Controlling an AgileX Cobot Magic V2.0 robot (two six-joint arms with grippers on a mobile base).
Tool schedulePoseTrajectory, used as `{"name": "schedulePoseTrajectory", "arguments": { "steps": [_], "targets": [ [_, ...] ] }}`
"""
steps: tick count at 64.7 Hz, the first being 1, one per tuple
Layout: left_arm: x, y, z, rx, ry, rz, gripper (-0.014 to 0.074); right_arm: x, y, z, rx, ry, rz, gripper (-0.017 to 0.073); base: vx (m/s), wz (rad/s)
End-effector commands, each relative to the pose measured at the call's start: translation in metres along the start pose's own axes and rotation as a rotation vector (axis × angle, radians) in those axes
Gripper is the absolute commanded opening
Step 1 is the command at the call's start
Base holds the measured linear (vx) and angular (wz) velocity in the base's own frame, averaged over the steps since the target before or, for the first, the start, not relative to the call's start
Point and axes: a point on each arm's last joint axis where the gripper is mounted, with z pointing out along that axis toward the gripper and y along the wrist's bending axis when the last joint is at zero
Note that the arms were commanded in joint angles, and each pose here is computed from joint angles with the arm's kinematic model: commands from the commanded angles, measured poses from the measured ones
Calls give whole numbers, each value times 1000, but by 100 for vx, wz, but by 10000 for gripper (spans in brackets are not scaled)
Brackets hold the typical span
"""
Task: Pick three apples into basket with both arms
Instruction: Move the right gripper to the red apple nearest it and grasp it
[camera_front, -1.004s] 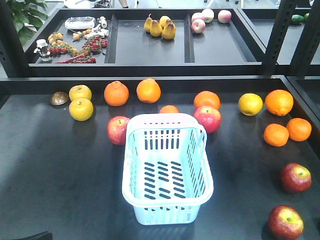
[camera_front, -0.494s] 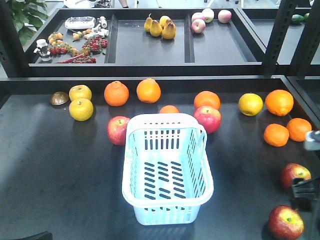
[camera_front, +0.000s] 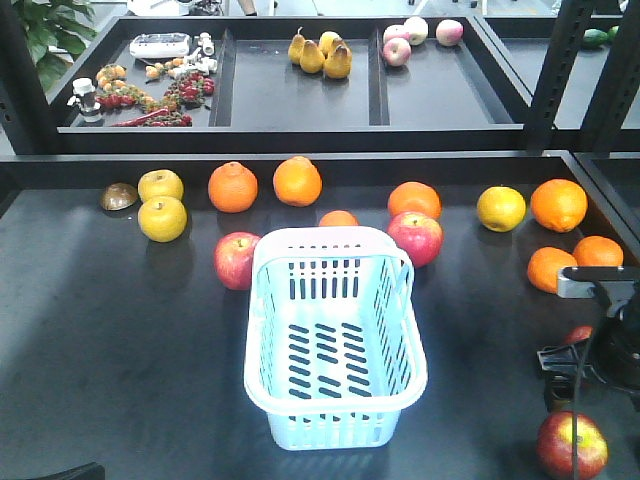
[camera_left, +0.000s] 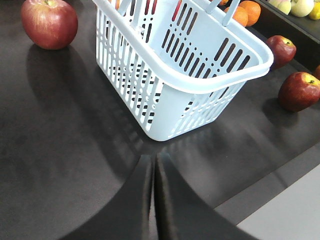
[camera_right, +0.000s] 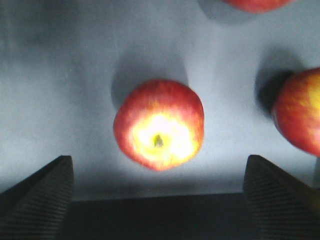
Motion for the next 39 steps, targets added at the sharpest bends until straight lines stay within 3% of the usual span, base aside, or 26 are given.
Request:
{"name": "schedulePoseTrajectory", "arguments": {
  "steps": [1,39],
  "targets": [
    [-10,-1,-1,0,-37,-26,-7,-9,-1,-3,3,-24,-4,642,0,0],
    [-10,-1,-1,0,-37,-26,-7,-18,0,62,2,131,-7,614,0,0]
  ]
}}
